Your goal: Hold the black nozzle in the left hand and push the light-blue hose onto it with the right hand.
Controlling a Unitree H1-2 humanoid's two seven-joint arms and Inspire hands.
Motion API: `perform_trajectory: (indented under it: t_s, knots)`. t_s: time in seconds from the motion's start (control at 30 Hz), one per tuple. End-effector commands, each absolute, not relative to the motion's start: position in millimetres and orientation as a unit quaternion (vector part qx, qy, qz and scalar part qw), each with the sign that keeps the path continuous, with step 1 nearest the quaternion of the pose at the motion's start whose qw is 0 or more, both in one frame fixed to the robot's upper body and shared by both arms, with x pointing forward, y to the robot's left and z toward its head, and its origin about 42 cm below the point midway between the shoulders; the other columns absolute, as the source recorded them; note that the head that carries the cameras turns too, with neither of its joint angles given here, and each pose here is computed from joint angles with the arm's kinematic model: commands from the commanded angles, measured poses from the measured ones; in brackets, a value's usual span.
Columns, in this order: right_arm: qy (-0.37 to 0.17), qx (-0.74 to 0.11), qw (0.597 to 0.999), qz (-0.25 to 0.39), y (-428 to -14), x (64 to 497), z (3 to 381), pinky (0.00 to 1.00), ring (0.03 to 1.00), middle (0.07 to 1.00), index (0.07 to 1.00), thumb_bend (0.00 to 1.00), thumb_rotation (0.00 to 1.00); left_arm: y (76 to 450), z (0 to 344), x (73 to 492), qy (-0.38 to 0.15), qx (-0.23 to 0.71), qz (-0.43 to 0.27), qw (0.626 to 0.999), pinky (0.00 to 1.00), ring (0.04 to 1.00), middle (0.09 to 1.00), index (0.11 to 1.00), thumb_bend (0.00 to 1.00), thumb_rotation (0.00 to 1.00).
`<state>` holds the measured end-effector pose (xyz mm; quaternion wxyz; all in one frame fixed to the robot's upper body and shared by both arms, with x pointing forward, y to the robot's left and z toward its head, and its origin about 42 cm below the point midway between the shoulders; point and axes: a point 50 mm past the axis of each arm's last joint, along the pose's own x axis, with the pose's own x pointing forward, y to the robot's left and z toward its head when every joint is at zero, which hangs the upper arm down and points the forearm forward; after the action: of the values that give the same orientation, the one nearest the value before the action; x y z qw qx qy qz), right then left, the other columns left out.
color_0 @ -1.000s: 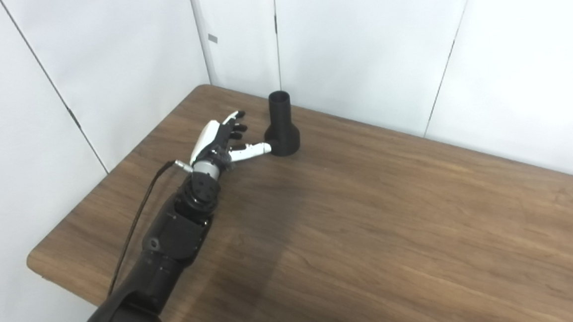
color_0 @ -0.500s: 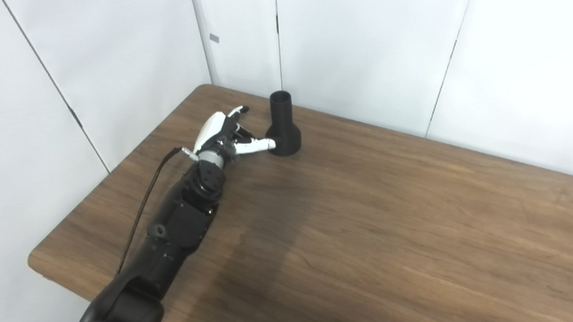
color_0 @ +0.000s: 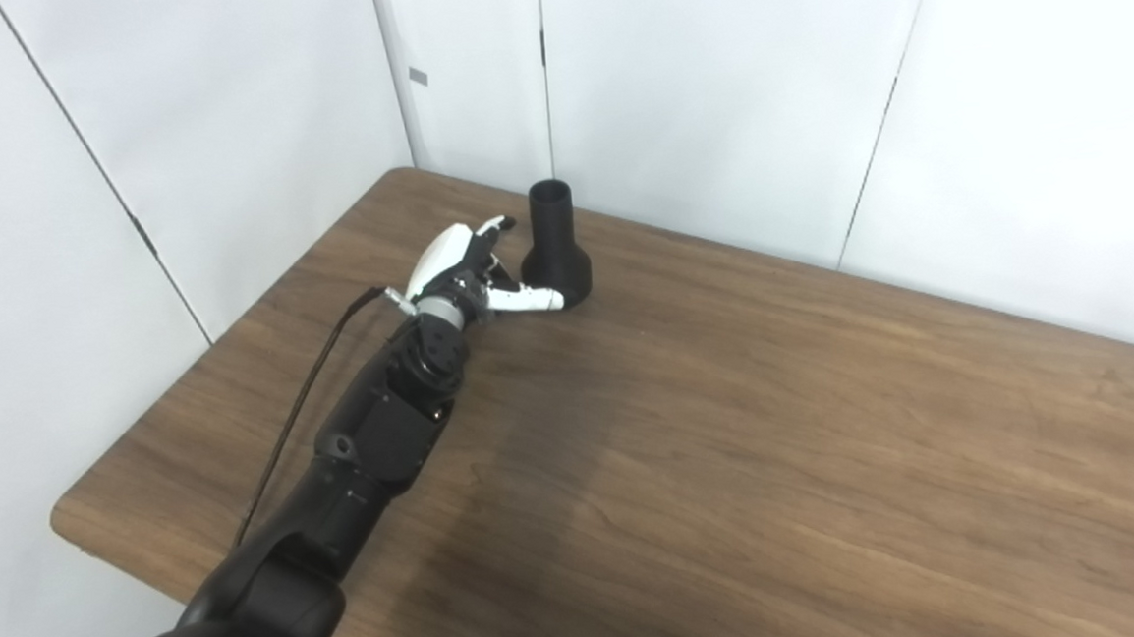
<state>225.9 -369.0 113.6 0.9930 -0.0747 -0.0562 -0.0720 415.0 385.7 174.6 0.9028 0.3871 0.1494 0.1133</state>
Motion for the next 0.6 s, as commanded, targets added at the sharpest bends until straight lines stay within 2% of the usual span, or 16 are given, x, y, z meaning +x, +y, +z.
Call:
perform_trajectory:
  t_s: [0.0,0.03,0.07,0.1,0.17,0.2,0.3,0.57]
  knots:
    - [-0.063,-0.077,0.992,-0.074,-372.1,228.3,115.5,0.51,0.65,0.682,0.499,0.49,0.18,388.8,144.1,400.1,0.2,0.372,0.092,0.902,0.35,0.541,0.644,0.96,1.0,0.31]
    - [-0.063,-0.076,0.992,-0.074,-372.1,229.1,114.9,0.51,0.652,0.684,0.499,0.49,0.18,392.7,144.7,398.7,0.191,0.375,0.095,0.902,0.46,0.672,0.755,0.964,1.0,0.32]
    - [-0.062,-0.077,0.992,-0.074,-372.6,230.0,113.9,0.51,0.654,0.685,0.499,0.49,0.18,395.5,145.2,396.8,0.183,0.374,0.098,0.904,0.51,0.715,0.786,0.966,1.0,0.33]
    - [-0.061,-0.078,0.992,-0.074,-373.4,231.4,112.7,0.51,0.659,0.689,0.499,0.5,0.18,398.2,144.9,395.4,0.174,0.37,0.099,0.907,0.67,0.849,0.889,0.978,1.0,0.34]
    - [-0.061,-0.081,0.992,-0.074,-375.1,233.5,110.7,0.52,0.665,0.692,0.5,0.5,0.18,403.7,143.1,392.6,0.164,0.362,0.099,0.912,0.81,0.942,0.964,0.991,1.0,0.36]
    - [-0.063,-0.085,0.992,-0.074,-376.2,234.9,109.7,0.52,0.668,0.694,0.5,0.5,0.18,406.1,142.1,391.4,0.16,0.36,0.099,0.914,0.85,0.964,0.982,0.994,1.0,0.36]
    - [-0.067,-0.083,0.992,-0.074,-377.6,237.8,107.6,0.52,0.666,0.693,0.5,0.5,0.18,410.9,140.6,389.2,0.158,0.358,0.101,0.915,0.81,0.943,0.979,0.989,1.0,0.38]
    - [-0.066,-0.083,0.992,-0.074,-378.8,243.4,103.5,0.51,0.66,0.689,0.499,0.5,0.18,418.6,145.3,389.0,0.152,0.354,0.106,0.917,0.83,0.956,0.992,0.996,1.0,0.37]
